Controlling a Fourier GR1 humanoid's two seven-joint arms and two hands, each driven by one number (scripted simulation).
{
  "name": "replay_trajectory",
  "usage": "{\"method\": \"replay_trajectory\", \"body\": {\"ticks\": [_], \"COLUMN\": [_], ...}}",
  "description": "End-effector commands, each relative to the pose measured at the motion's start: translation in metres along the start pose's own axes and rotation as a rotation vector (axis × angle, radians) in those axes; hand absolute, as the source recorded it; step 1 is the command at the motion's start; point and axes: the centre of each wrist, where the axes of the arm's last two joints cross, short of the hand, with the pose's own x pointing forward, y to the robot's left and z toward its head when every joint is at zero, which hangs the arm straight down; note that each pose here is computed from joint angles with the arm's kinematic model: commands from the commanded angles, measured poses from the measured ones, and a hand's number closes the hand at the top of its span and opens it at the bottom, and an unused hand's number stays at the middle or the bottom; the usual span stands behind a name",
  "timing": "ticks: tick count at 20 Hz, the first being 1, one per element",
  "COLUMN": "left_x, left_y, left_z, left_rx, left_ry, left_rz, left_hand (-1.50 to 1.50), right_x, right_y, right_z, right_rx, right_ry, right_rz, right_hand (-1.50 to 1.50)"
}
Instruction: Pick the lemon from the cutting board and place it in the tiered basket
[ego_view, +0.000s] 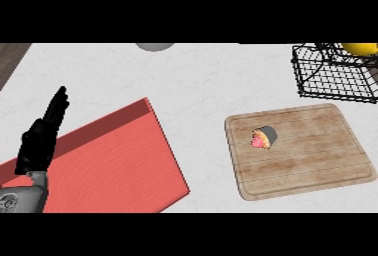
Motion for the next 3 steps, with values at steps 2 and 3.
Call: {"method": "replay_trajectory", "body": {"ticks": [2, 3], "left_x": [-0.001, -0.003], "left_y": [-0.012, 0.003], "left_z": [-0.007, -0.002], "left_rx": [-0.013, -0.009], "left_ry": [0.007, 0.009], "left_rz": [0.004, -0.007], "left_hand": [0.00, 0.00], "right_x": [-0.040, -0.061], "right_y": [-0.059, -0.062], "right_z": [0.024, 0.032], "right_rx": [-0.006, -0.008], "right_ry": [-0.053, -0.048], "right_rz": [-0.095, -0.096], "right_hand": [-1.50, -1.50]}}
